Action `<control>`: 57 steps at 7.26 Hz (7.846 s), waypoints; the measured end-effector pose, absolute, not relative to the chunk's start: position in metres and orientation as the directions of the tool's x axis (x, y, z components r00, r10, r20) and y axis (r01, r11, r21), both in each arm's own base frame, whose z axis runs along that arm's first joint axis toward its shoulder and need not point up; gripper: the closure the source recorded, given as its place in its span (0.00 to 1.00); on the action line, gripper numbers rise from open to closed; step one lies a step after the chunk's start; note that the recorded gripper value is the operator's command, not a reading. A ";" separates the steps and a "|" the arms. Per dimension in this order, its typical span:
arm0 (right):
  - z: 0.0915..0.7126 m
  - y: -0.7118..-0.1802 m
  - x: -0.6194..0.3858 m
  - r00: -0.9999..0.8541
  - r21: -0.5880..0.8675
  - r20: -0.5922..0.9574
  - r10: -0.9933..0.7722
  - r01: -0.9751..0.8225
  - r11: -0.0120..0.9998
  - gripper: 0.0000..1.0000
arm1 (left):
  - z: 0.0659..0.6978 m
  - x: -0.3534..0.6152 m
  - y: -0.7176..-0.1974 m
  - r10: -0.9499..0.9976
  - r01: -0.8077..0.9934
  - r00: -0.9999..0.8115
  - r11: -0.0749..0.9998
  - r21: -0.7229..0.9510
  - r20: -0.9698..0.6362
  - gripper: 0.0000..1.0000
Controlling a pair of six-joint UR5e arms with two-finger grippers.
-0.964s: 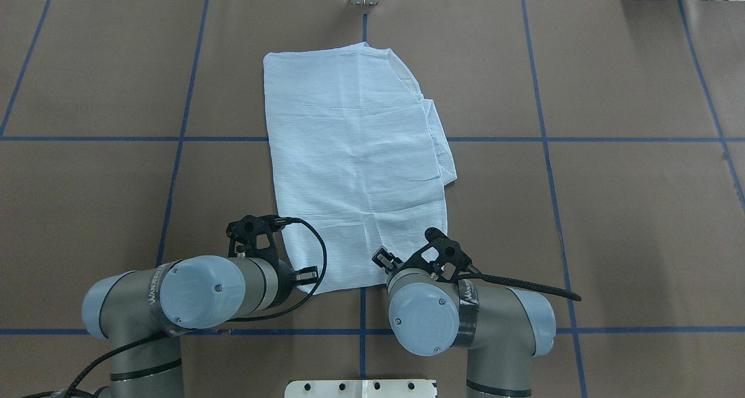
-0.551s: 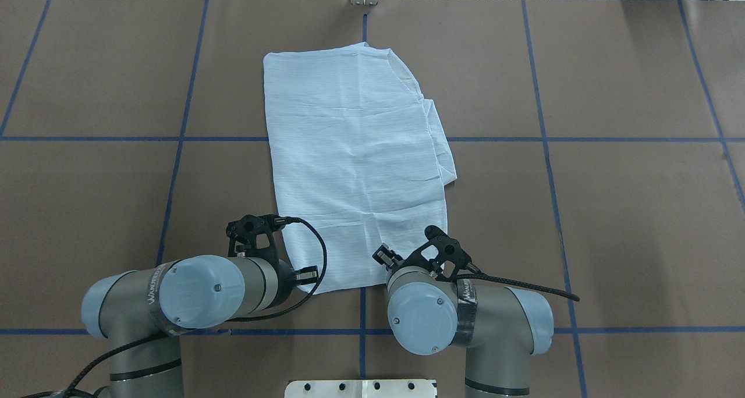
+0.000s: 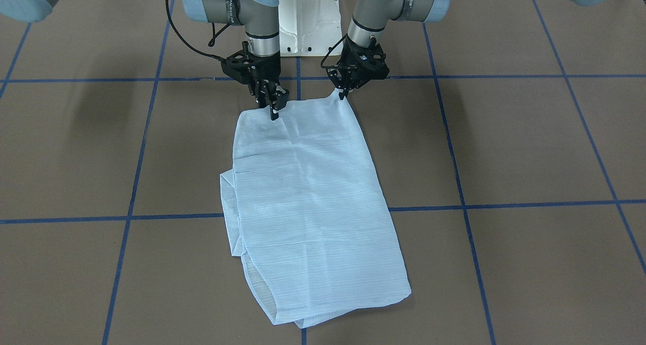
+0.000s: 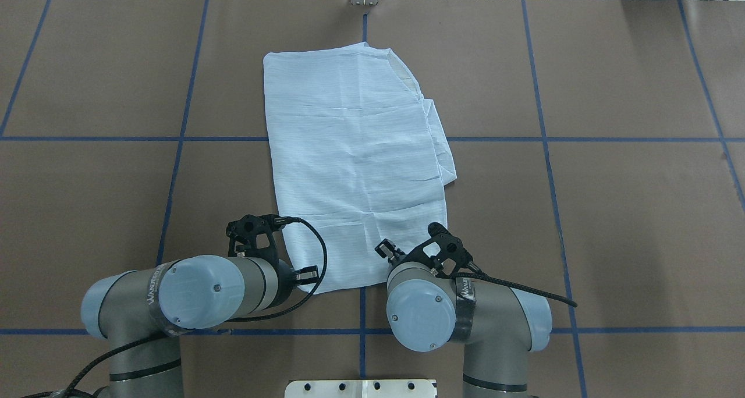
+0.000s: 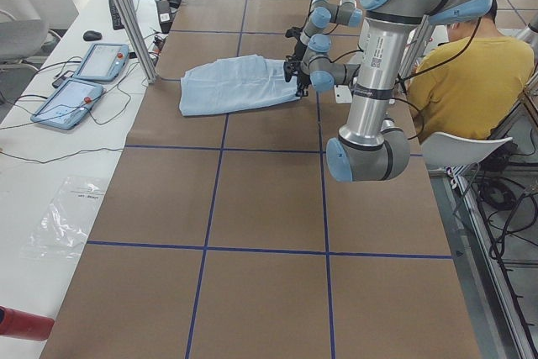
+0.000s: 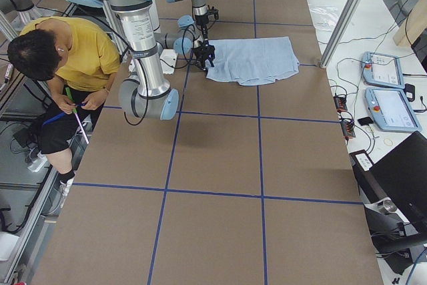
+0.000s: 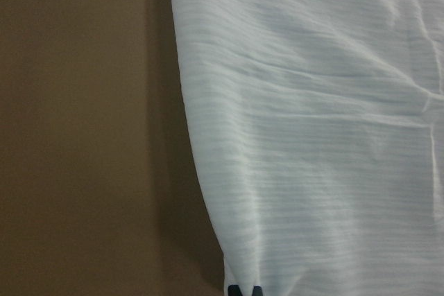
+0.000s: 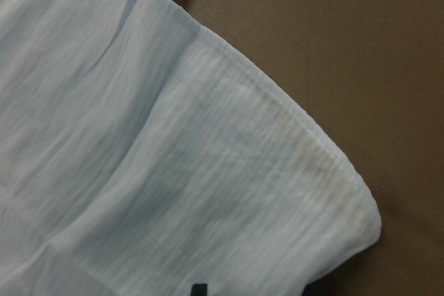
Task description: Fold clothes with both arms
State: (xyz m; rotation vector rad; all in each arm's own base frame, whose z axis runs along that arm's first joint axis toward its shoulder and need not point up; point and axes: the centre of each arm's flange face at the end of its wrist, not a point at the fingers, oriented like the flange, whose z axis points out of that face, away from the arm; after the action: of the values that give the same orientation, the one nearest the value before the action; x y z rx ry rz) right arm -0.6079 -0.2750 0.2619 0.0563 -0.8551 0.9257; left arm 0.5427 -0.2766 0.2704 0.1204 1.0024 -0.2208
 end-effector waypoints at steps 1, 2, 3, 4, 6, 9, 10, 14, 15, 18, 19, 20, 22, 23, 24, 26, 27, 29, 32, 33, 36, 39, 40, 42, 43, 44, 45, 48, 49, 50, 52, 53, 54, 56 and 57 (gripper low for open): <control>0.252 -0.278 -0.610 0.294 -0.308 0.674 0.678 -0.722 0.619 1.00 | 0.270 0.542 -0.276 -0.128 0.239 0.517 0.971 -0.001 -0.846 1.00; 0.247 -0.280 -0.610 0.287 -0.310 0.677 0.678 -0.724 0.616 1.00 | 0.268 0.541 -0.276 -0.128 0.239 0.514 0.971 -0.002 -0.848 1.00; 0.245 -0.281 -0.610 0.283 -0.311 0.678 0.679 -0.726 0.614 1.00 | 0.267 0.540 -0.276 -0.128 0.238 0.512 0.971 -0.003 -0.850 1.00; 0.244 -0.284 -0.609 0.279 -0.311 0.679 0.679 -0.728 0.610 1.00 | 0.266 0.540 -0.275 -0.127 0.237 0.509 0.971 -0.003 -0.851 1.00; 0.233 -0.291 -0.593 0.264 -0.316 0.688 0.676 -0.729 0.607 1.00 | 0.253 0.530 -0.272 -0.119 0.233 0.484 0.972 -0.004 -0.867 1.00; 0.165 -0.240 -0.510 0.304 -0.318 0.679 0.668 -0.698 0.642 1.00 | 0.196 0.478 -0.248 -0.094 0.214 0.372 0.977 -0.013 -0.923 1.00; 0.148 -0.220 -0.484 0.315 -0.326 0.678 0.664 -0.681 0.656 1.00 | 0.175 0.453 -0.233 -0.093 0.199 0.352 0.980 -0.022 -0.932 1.00; 0.124 -0.233 -0.486 0.345 -0.253 0.721 0.600 -0.675 0.693 1.00 | 0.145 0.416 -0.229 -0.096 0.166 0.393 0.986 -0.032 -0.915 1.00; 0.129 -0.264 -0.505 0.337 -0.222 0.742 0.579 -0.692 0.687 1.00 | 0.151 0.427 -0.254 -0.092 0.198 0.426 0.980 -0.007 -0.900 1.00; 0.154 -0.364 -0.551 0.332 -0.135 0.775 0.538 -0.744 0.654 1.00 | 0.184 0.446 -0.369 -0.105 0.313 0.549 0.946 0.087 -0.829 1.00; 0.155 -0.397 -0.571 0.330 -0.118 0.776 0.538 -0.761 0.637 1.00 | 0.198 0.453 -0.406 -0.118 0.342 0.576 0.934 0.108 -0.809 1.00; 0.159 -0.426 -0.593 0.329 -0.105 0.776 0.538 -0.774 0.624 1.00 | 0.213 0.461 -0.436 -0.128 0.370 0.591 0.920 0.127 -0.796 1.00; 0.168 -0.474 -0.622 0.341 -0.072 0.773 0.536 -0.791 0.607 1.00 | 0.233 0.472 -0.482 -0.136 0.412 0.603 0.897 0.162 -0.786 1.00; 0.170 -0.487 -0.628 0.350 -0.059 0.768 0.536 -0.795 0.604 1.00 | 0.243 0.482 -0.498 -0.137 0.421 0.605 0.891 0.168 -0.784 1.00; 0.175 -0.494 -0.633 0.363 -0.046 0.763 0.535 -0.794 0.606 1.00 | 0.254 0.491 -0.511 -0.136 0.430 0.604 0.885 0.177 -0.785 1.00; 0.194 -0.506 -0.644 0.387 -0.019 0.765 0.515 -0.786 0.618 0.66 | 0.279 0.506 -0.535 -0.132 0.439 0.618 0.876 0.201 -0.775 1.00; 0.202 -0.510 -0.648 0.395 -0.008 0.768 0.505 -0.781 0.624 0.01 | 0.287 0.510 -0.541 -0.132 0.440 0.624 0.874 0.206 -0.770 0.19; 0.196 -0.519 -0.646 0.447 0.044 0.774 0.448 -0.745 0.665 0.00 | 0.292 0.510 -0.543 -0.130 0.440 0.623 0.873 0.208 -0.771 0.00; 0.172 -0.556 -0.607 0.502 0.040 0.779 0.376 -0.638 0.769 0.00 | 0.265 0.497 -0.532 -0.027 0.385 0.600 0.886 0.259 -0.800 0.00; 0.185 -0.564 -0.583 0.537 0.064 0.779 0.322 -0.580 0.812 0.00 | 0.270 0.504 -0.525 -0.014 0.362 0.607 0.895 0.261 -0.795 0.00; 0.216 -0.573 -0.515 0.584 0.115 0.787 0.198 -0.455 0.883 0.00 | 0.308 0.536 -0.522 -0.014 0.311 0.659 0.915 0.255 -0.752 0.00; 0.226 -0.573 -0.507 0.592 0.124 0.785 0.183 -0.439 0.890 0.00 | 0.320 0.530 -0.577 -0.061 0.358 0.683 0.896 0.262 -0.728 0.00; 0.231 -0.573 -0.506 0.590 0.126 0.787 0.181 -0.440 0.889 0.00 | 0.324 0.521 -0.613 -0.063 0.375 0.693 0.882 0.284 -0.718 0.00; 0.238 -0.572 -0.506 0.589 0.127 0.788 0.180 -0.441 0.888 0.00 | 0.349 0.483 -0.670 -0.045 0.378 0.730 0.858 0.348 -0.682 0.00; 0.239 -0.571 -0.507 0.588 0.124 0.788 0.183 -0.443 0.888 0.00 | 0.350 0.471 -0.678 -0.032 0.374 0.734 0.852 0.365 -0.678 0.00; 0.237 -0.566 -0.513 0.586 0.121 0.790 0.183 -0.440 0.890 0.00 | 0.342 0.465 -0.678 -0.010 0.365 0.725 0.853 0.373 -0.688 0.00; 0.233 -0.556 -0.526 0.586 0.127 0.791 0.175 -0.438 0.890 0.00 | 0.337 0.457 -0.667 0.025 0.343 0.706 0.863 0.372 -0.707 0.00; 0.250 -0.549 -0.573 0.521 0.162 0.842 0.140 -0.492 0.855 0.27 | 0.342 0.432 -0.634 0.085 0.303 0.673 0.875 0.379 -0.735 0.00; 0.257 -0.550 -0.582 0.502 0.162 0.855 0.132 -0.499 0.851 0.27 | 0.343 0.431 -0.632 0.087 0.301 0.672 0.875 0.379 -0.736 0.00; 0.261 -0.549 -0.589 0.495 0.163 0.859 0.126 -0.499 0.851 0.28 | 0.343 0.430 -0.632 0.088 0.301 0.671 0.875 0.379 -0.736 0.00; 0.265 -0.539 -0.601 0.502 0.175 0.857 0.117 -0.497 0.850 0.32 | 0.345 0.430 -0.631 0.090 0.301 0.671 0.875 0.380 -0.736 0.00; 0.268 -0.537 -0.604 0.511 0.185 0.852 0.114 -0.497 0.848 0.33 | 0.345 0.429 -0.631 0.089 0.301 0.671 0.874 0.380 -0.736 0.00; 0.270 -0.536 -0.606 0.522 0.197 0.846 0.107 -0.493 0.848 0.34 | 0.346 0.429 -0.630 0.089 0.302 0.671 0.874 0.381 -0.736 0.00; 0.270 -0.539 -0.604 0.547 0.243 0.834 0.073 -0.484 0.841 0.39 | 0.346 0.429 -0.630 0.088 0.304 0.672 0.873 0.382 -0.736 0.00; 0.268 -0.541 -0.603 0.549 0.255 0.833 0.065 -0.487 0.835 0.39 | 0.346 0.429 -0.630 0.088 0.305 0.672 0.872 0.382 -0.736 0.00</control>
State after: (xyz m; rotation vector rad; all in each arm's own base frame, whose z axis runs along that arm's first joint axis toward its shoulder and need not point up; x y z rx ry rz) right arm -0.6028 -0.5408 0.2681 0.4984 -0.9406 0.3435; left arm 0.4288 -0.6304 0.3462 0.5105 0.8343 -0.1285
